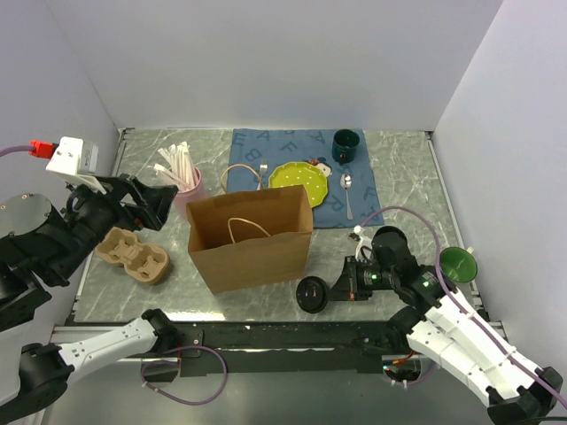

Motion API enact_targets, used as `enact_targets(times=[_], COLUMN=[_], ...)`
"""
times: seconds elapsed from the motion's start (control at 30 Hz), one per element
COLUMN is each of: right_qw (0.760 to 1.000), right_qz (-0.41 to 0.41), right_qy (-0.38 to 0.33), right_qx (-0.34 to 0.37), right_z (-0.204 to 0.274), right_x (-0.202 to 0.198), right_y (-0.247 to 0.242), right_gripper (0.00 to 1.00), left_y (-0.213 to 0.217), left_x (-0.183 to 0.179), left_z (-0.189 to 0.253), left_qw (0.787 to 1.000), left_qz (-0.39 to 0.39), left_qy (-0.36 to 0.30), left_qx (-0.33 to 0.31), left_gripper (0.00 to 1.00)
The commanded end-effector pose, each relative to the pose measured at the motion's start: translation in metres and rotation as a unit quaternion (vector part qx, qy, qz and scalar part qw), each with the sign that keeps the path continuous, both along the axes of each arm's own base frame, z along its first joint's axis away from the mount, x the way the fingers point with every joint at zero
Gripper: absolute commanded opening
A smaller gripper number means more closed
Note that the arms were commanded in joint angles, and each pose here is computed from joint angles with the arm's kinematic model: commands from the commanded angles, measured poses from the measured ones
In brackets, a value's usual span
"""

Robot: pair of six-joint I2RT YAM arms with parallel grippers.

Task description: Pack the takeout coffee

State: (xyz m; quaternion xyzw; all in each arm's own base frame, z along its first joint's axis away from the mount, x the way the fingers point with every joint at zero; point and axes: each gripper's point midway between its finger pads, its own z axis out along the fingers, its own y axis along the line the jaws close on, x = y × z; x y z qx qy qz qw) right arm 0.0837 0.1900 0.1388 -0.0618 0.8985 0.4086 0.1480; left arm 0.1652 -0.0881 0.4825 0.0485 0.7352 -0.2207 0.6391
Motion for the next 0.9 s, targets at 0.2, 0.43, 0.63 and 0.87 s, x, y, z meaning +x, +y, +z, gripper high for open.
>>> enact_targets(times=[0.2,0.43,0.63,0.87], right_qw=[0.994,0.991,0.992,0.994], right_qz=[0.034,0.020,0.014,-0.009], right_qy=[0.018,0.059,0.067,0.061], right_qx=[0.106,0.121,0.110,0.085], right_z=[0.007,-0.012,-0.023,-0.026], right_x=[-0.004,-0.005,-0.001,0.010], right_y=[0.020,0.016,0.006,-0.010], right_gripper=[0.00,0.00,0.00,0.16], left_y=[0.004,0.005,0.008,0.001], left_x=[-0.004,-0.006,-0.007,-0.001], left_z=[0.009,0.008,0.009,0.008], left_qw=[1.000,1.000,1.000,1.000], left_qz=[0.000,0.004,0.008,0.005], left_qy=[-0.007,-0.004,-0.004,-0.002], left_qx=[-0.010,-0.022,-0.029,-0.031], left_gripper=[0.97,0.97,0.97,0.97])
